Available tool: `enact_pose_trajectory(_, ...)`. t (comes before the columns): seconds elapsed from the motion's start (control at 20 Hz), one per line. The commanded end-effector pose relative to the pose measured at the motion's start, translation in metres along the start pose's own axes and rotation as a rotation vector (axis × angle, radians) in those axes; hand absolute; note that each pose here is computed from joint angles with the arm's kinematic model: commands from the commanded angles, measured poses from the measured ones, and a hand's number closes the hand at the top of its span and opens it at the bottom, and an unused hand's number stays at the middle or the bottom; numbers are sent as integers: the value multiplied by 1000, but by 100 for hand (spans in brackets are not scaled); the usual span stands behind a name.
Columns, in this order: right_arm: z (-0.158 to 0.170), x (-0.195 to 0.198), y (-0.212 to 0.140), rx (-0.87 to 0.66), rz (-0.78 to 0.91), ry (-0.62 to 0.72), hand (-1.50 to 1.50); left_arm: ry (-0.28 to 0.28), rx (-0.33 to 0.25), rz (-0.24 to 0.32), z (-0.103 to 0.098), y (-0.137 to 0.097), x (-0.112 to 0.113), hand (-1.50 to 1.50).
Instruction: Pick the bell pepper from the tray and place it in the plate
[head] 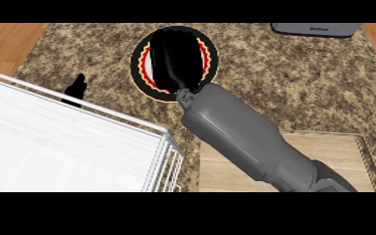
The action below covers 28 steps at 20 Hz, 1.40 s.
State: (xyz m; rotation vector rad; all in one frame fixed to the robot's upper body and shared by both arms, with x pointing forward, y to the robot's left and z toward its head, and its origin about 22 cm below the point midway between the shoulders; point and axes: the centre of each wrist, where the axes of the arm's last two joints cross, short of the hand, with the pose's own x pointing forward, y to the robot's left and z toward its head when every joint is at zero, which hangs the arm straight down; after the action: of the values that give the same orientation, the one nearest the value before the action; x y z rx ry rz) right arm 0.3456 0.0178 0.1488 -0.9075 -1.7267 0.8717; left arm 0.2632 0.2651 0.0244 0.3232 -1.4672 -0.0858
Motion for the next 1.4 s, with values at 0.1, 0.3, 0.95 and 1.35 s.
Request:
enact_pose_trajectory(0.1, -32, -15, 6, 8, 23, 47, 150, 129, -106, 45, 8, -34, -18, 0)
enact_pose_trajectory(0.3, -41, -30, 15, 92, 60, 95, 150, 122, -123, 54, 4, -29, -13, 0)
enact_pose_trajectory(0.95, -47, -84, 39, 513, 4, 137, -150, 102, -111, 50, 1, -36, -13, 0)
enact_pose_trajectory(1.35, -50, -93, 26, 314, -444, -37, -150, 110, -84, 57, 11, -24, -16, 0)
